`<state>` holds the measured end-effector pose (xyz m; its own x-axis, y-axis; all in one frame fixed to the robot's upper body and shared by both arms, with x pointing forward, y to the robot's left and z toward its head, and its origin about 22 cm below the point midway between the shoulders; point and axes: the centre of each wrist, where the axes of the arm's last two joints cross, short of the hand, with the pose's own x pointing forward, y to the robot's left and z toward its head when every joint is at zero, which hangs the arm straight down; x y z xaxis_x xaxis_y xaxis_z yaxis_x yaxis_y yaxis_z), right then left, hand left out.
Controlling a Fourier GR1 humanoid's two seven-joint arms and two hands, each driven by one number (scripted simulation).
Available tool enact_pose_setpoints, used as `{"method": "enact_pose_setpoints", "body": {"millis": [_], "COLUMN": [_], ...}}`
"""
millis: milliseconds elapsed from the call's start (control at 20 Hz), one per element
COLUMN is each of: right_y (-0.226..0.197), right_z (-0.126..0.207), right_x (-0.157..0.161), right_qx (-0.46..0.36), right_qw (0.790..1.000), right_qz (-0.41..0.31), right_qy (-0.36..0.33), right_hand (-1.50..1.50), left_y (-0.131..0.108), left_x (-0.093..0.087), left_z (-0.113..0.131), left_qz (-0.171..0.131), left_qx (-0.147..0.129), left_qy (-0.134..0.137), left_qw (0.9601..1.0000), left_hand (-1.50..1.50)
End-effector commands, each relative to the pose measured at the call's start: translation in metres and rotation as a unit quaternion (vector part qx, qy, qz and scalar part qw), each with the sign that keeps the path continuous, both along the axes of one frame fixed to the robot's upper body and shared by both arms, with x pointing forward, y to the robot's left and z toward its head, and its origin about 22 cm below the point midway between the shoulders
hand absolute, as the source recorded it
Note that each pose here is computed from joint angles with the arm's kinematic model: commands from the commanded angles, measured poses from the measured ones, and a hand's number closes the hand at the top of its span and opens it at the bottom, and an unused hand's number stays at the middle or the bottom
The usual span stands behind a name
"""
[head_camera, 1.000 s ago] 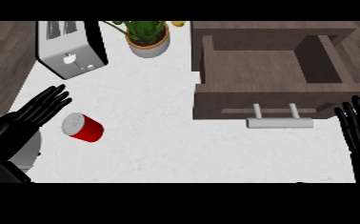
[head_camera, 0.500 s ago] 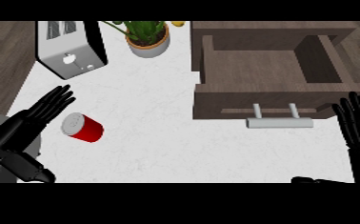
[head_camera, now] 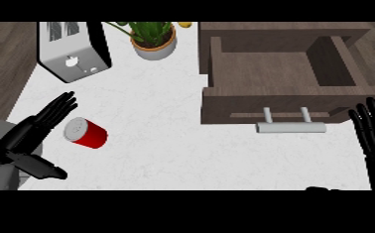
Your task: Pick up the can, place it into the drawer and close the drawer
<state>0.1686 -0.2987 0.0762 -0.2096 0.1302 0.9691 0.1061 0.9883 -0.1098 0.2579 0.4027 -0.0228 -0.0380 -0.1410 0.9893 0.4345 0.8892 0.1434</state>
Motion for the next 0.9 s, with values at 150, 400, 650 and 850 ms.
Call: {"method": "enact_pose_setpoints", "body": {"millis": [150,400,650,850], "right_y": [0.009,0.003,0.012,0.007], "right_z": [-0.009,-0.002,0.003,0.011], "right_x": [-0.001,-0.007,-0.01,0.01], "right_qx": [-0.001,0.003,0.001,0.001], "right_qw": [1.0,1.0,1.0,1.0], "right_qz": [-0.003,-0.003,0.0,-0.003], "right_qy": [-0.004,-0.008,-0.009,-0.012], "right_hand": [-1.5,-1.5,-1.5,-1.5], "left_y": [0.014,0.009,0.022,0.018], "left_x": [0.005,-0.006,-0.011,-0.007], "left_z": [-0.008,-0.031,-0.039,-0.049], "left_qz": [-0.024,-0.033,-0.01,0.0], "left_qx": [-0.018,-0.014,-0.02,-0.021], "left_qy": [-0.009,0.0,0.003,0.015], "left_qw": [0.9995,0.9994,0.9997,0.9997], "left_hand": [-1.5,-1.5,-1.5,-1.5]}}
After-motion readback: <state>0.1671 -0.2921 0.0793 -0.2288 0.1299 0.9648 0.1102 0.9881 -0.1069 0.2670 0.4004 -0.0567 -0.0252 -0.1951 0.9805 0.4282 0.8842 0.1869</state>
